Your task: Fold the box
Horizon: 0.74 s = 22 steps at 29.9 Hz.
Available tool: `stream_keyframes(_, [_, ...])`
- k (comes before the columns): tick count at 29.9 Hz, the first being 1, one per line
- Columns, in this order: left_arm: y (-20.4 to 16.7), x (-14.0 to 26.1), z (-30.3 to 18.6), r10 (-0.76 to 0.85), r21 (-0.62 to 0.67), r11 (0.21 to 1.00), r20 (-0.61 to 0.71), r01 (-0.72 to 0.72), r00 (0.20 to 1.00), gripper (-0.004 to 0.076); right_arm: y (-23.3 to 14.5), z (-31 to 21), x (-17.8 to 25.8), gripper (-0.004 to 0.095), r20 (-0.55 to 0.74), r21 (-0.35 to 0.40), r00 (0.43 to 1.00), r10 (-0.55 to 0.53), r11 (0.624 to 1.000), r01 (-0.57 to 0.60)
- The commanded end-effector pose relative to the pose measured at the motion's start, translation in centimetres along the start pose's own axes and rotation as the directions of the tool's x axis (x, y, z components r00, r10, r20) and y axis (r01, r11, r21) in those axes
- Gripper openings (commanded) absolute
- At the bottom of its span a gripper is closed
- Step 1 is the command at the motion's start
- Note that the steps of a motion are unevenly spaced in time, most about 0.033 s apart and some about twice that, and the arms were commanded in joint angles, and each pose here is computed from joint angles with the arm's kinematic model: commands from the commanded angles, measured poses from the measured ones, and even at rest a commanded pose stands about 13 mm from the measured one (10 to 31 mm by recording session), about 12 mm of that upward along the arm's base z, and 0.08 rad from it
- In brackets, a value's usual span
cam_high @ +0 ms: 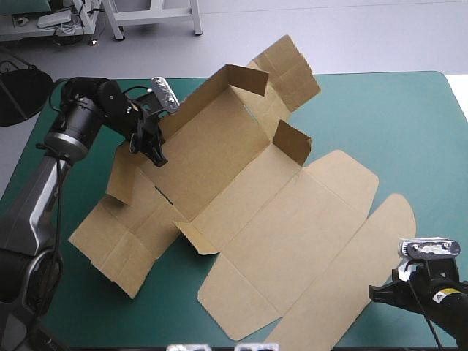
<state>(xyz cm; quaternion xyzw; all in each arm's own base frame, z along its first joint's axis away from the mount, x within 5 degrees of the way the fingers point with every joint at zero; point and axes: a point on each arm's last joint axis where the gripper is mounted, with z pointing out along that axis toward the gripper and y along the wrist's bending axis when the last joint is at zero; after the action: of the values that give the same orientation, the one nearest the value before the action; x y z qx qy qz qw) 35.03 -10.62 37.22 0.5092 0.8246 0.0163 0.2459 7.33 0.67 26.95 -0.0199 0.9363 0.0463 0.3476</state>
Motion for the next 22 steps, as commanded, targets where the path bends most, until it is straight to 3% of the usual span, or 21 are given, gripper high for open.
stream_keyframes(1, [-1.2, -2.7, -3.2, 0.135, -0.165, 0.979, 0.083, -0.12, 0.987, -0.0009, 0.0, -0.4, -1.0, -0.0013, 0.061, 0.002, 0.998, 0.001, 1.0, -0.001])
stream_keyframes(7, [-4.8, -6.5, -3.3, 0.389, -0.264, 0.897, 0.092, -0.354, 0.917, -0.0009, 0.0, -0.4, -1.0, -0.0013, 0.061, 0.002, 0.998, 0.001, 1.0, -0.001])
stream_keyframes(17, [-11.2, -11.5, -4.5, 0.648, -0.432, 0.709, 0.089, -0.558, 0.756, -0.0009, 0.0, -0.4, -1.0, -0.0013, 0.064, 0.003, 0.998, 0.001, 1.0, -0.001])
stream_keyframes(22, [-13.0, -12.2, -4.6, 0.584, -0.408, 0.775, 0.167, -0.483, 0.795, -0.0009, 0.0, -0.4, -1.1, -0.0013, 0.065, -0.001, 0.998, 0.003, 1.0, -0.003])
